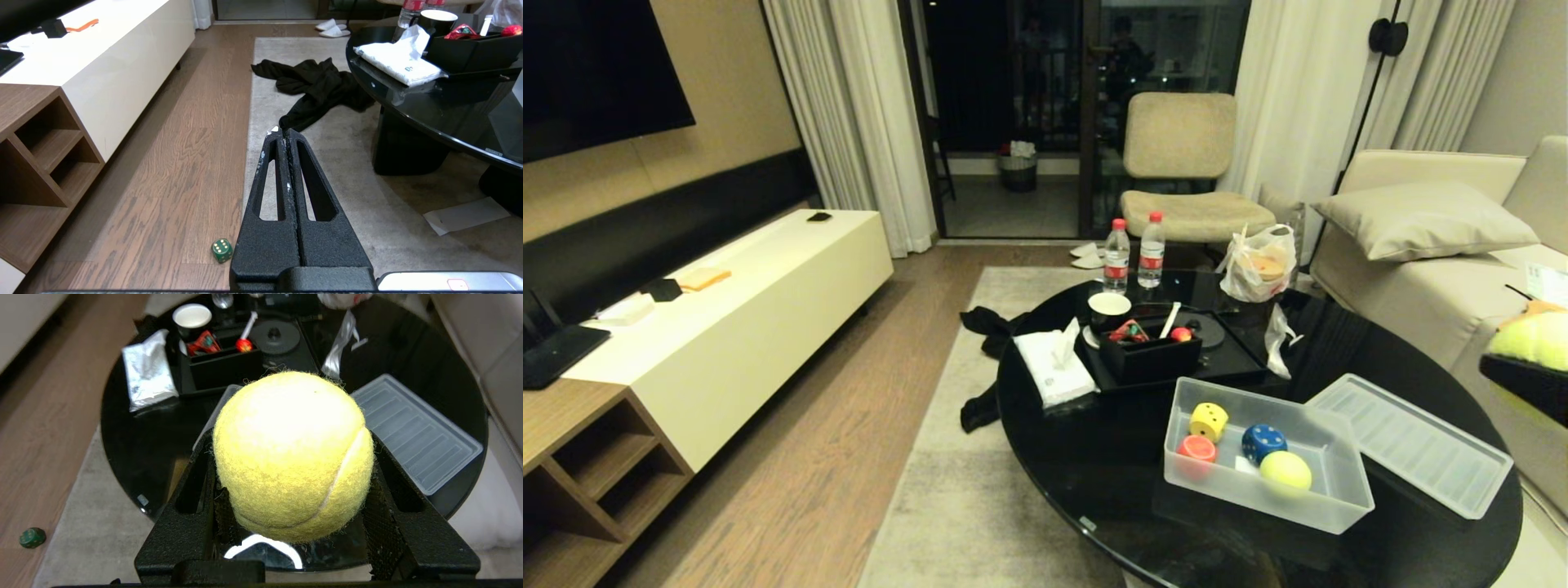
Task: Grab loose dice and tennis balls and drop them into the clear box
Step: Put the ball in the box
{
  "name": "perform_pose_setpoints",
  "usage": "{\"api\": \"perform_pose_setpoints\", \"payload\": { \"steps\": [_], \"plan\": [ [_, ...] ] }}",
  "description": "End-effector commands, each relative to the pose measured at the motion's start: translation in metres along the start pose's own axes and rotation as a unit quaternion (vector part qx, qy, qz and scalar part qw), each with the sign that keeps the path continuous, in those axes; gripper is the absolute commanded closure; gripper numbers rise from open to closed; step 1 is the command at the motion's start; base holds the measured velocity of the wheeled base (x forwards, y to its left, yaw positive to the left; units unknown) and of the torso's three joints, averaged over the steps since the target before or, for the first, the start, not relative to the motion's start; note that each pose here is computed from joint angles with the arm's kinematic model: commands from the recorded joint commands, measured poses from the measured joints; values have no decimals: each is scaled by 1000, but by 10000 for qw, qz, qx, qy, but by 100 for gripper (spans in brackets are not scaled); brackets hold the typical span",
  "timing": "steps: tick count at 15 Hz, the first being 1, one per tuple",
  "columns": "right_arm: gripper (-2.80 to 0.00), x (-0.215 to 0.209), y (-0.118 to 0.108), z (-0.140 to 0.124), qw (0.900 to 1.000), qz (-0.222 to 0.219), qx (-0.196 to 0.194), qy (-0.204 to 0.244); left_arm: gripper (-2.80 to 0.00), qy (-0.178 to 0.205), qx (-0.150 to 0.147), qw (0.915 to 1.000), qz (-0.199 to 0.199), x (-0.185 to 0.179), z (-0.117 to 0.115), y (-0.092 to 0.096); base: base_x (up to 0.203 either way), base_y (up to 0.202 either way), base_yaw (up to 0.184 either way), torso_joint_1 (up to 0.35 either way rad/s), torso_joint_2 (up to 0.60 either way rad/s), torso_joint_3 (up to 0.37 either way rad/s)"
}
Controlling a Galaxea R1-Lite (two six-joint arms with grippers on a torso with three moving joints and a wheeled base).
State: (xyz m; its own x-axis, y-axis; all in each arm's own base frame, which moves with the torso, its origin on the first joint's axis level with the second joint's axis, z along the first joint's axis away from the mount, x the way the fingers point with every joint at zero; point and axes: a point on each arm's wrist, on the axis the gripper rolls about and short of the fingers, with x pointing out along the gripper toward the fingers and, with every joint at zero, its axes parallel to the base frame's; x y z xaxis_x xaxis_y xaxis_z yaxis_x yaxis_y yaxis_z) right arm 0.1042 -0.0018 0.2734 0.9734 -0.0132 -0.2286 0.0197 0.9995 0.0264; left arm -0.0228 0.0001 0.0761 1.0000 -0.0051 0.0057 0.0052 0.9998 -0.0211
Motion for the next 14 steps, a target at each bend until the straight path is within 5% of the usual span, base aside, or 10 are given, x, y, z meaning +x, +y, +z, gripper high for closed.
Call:
{"api": "perform_pose_setpoints", "payload": {
  "steps": [1, 8, 14],
  "plan": [
    [0, 77, -6, 9, 9959, -159, 196, 871, 0, 6, -2, 10000, 3, 0, 0, 0, 0, 0, 0, 0, 0, 0],
    [0, 185, -27, -14, 9755, -489, 791, 1995, 0, 6, -2, 10000, 3, 0, 0, 0, 0, 0, 0, 0, 0, 0],
    [0, 252, -34, -23, 9697, -551, 801, 2242, 0, 6, -2, 10000, 3, 0, 0, 0, 0, 0, 0, 0, 0, 0]
  ]
}}
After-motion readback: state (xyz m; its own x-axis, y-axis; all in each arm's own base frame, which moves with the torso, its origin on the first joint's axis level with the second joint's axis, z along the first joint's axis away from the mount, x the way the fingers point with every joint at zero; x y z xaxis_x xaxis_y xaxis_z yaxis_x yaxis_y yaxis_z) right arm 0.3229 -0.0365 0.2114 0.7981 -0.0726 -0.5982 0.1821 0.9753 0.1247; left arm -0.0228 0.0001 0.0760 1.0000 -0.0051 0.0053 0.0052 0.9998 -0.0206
